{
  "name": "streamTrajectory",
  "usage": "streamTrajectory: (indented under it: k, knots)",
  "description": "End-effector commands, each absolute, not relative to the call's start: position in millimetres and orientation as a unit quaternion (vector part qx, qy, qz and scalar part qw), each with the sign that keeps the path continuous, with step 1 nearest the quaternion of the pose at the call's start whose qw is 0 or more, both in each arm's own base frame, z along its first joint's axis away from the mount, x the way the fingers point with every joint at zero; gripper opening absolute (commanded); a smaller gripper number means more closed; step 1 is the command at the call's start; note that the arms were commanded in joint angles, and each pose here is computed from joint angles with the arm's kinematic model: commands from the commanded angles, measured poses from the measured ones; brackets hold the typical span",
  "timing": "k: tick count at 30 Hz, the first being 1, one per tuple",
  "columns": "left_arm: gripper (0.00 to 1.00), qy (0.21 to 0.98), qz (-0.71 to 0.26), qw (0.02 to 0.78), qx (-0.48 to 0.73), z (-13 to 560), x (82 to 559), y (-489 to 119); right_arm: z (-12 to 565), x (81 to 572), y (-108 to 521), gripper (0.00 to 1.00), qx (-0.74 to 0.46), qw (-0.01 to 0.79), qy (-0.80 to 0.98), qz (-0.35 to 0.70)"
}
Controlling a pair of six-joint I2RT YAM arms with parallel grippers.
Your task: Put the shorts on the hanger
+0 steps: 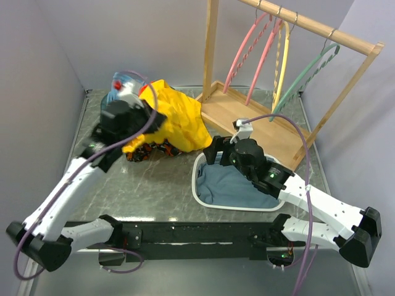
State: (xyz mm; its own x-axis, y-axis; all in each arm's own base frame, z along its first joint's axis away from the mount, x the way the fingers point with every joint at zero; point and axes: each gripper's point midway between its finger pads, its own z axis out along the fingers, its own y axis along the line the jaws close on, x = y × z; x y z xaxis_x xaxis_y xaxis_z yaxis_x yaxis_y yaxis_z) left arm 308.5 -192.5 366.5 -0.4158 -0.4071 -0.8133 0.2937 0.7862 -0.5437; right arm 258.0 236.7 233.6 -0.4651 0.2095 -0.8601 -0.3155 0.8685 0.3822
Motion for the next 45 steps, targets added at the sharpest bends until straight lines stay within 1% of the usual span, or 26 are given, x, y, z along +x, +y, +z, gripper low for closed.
streamTrajectory:
  k: [1,5,7,8,9,10,11,12,13,14,15,16,18,19,23,25,26,27,28,29,33,39,40,42,43,45]
  knots:
    - [0.01,0.803,-0.361,0.475,-0.002,309.6,301.7,-239.9,247.6,258.8,237.6,0.98,-0.026,0.53,0.808,0.257]
    - [0.06,0.838,-0.366,0.405,0.017,244.6,299.1,-268.6,237.1,254.8,237.2,0.98,-0.024,0.525,0.812,0.255]
    - [0.07,0.845,-0.37,0.386,0.025,226.6,295.4,-274.8,227.7,252.7,239.3,0.98,-0.03,0.519,0.816,0.253]
    - [0.19,0.85,-0.367,0.378,0.024,217.9,295.4,-276.0,225.5,251.6,241.3,0.98,-0.032,0.517,0.816,0.254]
    - [0.26,0.853,-0.364,0.374,0.022,212.1,294.7,-275.3,218.9,251.8,243.6,0.98,-0.036,0.513,0.82,0.249]
    - [0.31,0.856,-0.358,0.372,0.022,207.5,294.9,-274.1,215.5,251.4,245.2,0.98,-0.04,0.512,0.823,0.245]
    - [0.5,0.856,-0.356,0.373,0.019,207.5,295.1,-273.0,213.9,251.8,246.8,0.98,-0.042,0.511,0.823,0.243]
    - [0.55,0.858,-0.353,0.373,0.018,206.5,294.5,-271.3,210.4,250.0,252.8,0.98,-0.05,0.507,0.826,0.242]
    - [0.58,0.861,-0.344,0.374,0.013,204.5,294.6,-267.4,209.6,250.7,254.0,0.98,-0.052,0.51,0.826,0.236]
    - [0.68,0.86,-0.341,0.379,0.01,208.1,293.8,-264.3,209.5,249.7,257.9,0.98,-0.057,0.51,0.825,0.237]
    - [0.74,0.862,-0.333,0.381,0.005,208.6,293.9,-260.6,208.0,248.5,262.9,0.98,-0.065,0.509,0.825,0.236]
    - [0.76,0.865,-0.314,0.392,-0.01,207.4,298.1,-251.9,207.7,248.0,265.6,0.98,-0.072,0.51,0.825,0.232]
    - [0.78,0.87,-0.297,0.392,-0.032,208.4,293.0,-239.6,208.7,248.0,273.4,0.98,-0.082,0.513,0.823,0.229]
    - [0.79,0.87,-0.265,0.411,-0.063,207.5,300.1,-224.0,208.7,245.8,277.8,0.98,-0.097,0.517,0.821,0.222]
    - [0.81,0.867,-0.21,0.429,-0.143,202.2,294.9,-177.2,203.6,247.3,305.2,0.98,-0.149,0.511,0.822,0.205]
    - [0.81,0.865,-0.191,0.424,-0.188,189.5,294.2,-151.8,198.5,244.3,318.6,0.98,-0.183,0.505,0.821,0.193]
    - [0.81,0.859,-0.191,0.429,-0.205,191.1,292.6,-141.8,190.8,247.3,327.3,0.98,-0.196,0.498,0.826,0.177]
    - [0.81,0.857,-0.174,0.422,-0.239,177.5,291.8,-122.6,185.6,248.0,331.5,0.97,-0.218,0.493,0.827,0.161]
    - [0.81,0.85,-0.173,0.427,-0.255,178.1,290.2,-112.5,177.1,243.6,334.9,0.97,-0.238,0.48,0.832,0.143]
    - [0.8,0.852,-0.16,0.418,-0.272,163.6,285.7,-101.9,171.4,249.2,343.4,0.97,-0.247,0.477,0.835,0.121]
    - [0.79,0.828,-0.135,0.414,-0.355,140.9,282.2,-62.4,147.1,259.1,348.5,0.95,-0.292,0.462,0.837,0.032]
    - [0.76,0.799,-0.092,0.413,-0.428,115.7,278.3,-34.9,117.8,255.4,362.5,0.91,-0.347,0.419,0.839,0.009]
    - [0.73,0.797,-0.084,0.413,-0.432,112.5,278.8,-32.1,115.5,255.7,361.3,0.91,-0.349,0.416,0.839,0.003]
    - [0.71,0.793,-0.078,0.418,-0.437,109.6,282.8,-29.4,110.9,256.6,361.4,0.91,-0.355,0.412,0.839,-0.005]
    - [0.69,0.792,-0.06,0.416,-0.443,104.1,283.2,-24.4,109.2,256.7,359.1,0.91,-0.358,0.409,0.84,-0.012]
    - [0.68,0.792,-0.045,0.414,-0.446,99.2,284.1,-20.5,107.3,257.1,358.8,0.91,-0.362,0.406,0.839,-0.017]
